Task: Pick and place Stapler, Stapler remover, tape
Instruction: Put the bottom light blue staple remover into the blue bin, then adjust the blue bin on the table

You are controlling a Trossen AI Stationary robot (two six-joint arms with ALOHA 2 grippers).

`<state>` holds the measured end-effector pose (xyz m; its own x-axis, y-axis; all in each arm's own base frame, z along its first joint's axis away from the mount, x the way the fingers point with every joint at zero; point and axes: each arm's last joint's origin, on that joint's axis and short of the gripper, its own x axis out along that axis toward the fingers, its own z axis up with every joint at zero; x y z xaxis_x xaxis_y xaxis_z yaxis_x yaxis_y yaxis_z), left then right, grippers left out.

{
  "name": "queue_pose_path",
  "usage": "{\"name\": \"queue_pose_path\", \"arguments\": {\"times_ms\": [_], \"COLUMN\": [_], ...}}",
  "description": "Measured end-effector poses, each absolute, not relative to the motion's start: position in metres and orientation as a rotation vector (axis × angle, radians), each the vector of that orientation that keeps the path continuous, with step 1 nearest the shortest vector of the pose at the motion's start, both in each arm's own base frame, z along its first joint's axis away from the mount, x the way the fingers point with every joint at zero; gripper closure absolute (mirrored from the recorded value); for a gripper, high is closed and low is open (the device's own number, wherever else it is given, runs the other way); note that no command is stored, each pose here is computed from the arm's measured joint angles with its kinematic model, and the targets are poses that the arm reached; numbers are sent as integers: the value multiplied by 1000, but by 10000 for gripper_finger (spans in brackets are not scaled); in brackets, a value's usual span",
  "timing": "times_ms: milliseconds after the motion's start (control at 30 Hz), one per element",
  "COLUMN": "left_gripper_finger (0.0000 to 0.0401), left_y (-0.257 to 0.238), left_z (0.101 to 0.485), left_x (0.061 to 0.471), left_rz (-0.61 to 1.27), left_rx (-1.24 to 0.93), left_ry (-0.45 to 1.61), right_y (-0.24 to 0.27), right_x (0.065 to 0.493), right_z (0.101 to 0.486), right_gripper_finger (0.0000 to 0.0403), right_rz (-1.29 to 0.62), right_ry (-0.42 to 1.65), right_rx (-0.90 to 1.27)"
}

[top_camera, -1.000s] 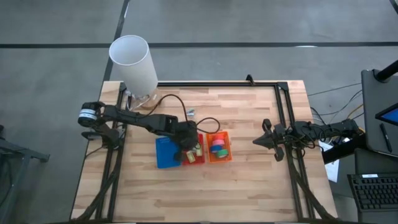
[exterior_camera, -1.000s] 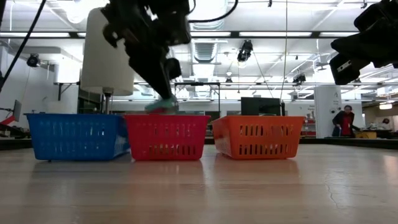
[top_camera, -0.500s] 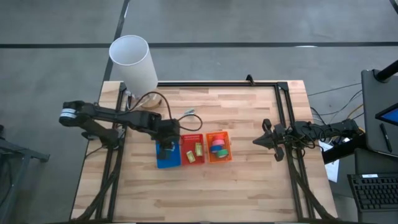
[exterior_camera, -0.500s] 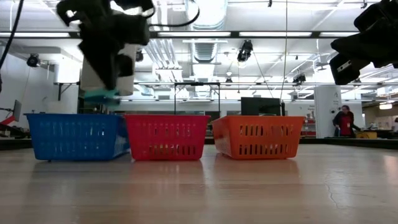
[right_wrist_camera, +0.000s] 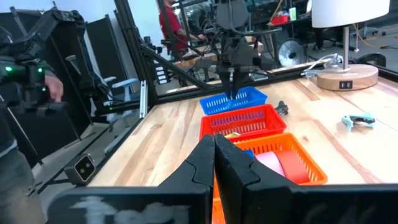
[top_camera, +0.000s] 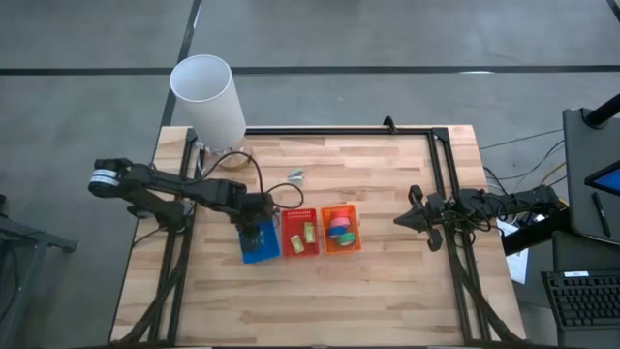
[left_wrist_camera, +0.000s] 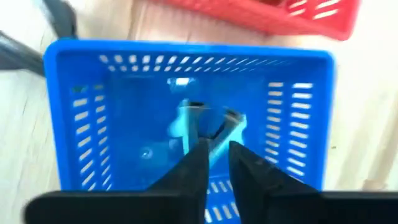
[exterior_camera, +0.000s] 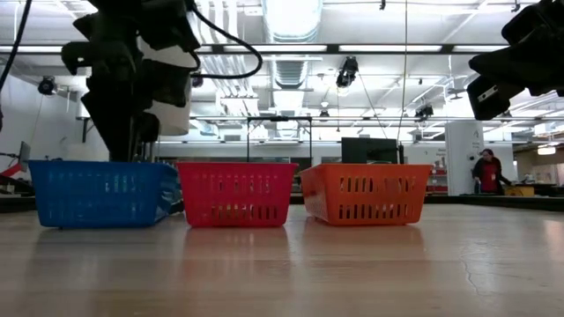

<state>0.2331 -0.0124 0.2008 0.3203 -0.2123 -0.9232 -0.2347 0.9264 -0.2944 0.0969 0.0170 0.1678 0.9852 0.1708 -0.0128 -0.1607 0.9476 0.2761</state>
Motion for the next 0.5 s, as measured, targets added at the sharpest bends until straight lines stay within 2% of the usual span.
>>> {"name": "queue_pose_path", "arguments": {"times_ms": [267,400,500], "left_gripper_finger": [261,258,268], "left_y": [-14,-21,-22], "left_z": [211,214,211], "left_x": [245,254,255], "left_rz": [-51,-182,-134], "left_rx": [-450,-505,-484], "left_ry": [1156,1088,1096], "right_y": [17,17,17], "right_x": [97,97,97], "right_z": [168,168,168], "right_gripper_finger": [394,394,394], "right_rz": [169,169,169], "right_ry": [37,37,37], "right_rx": [278,278,278]}}
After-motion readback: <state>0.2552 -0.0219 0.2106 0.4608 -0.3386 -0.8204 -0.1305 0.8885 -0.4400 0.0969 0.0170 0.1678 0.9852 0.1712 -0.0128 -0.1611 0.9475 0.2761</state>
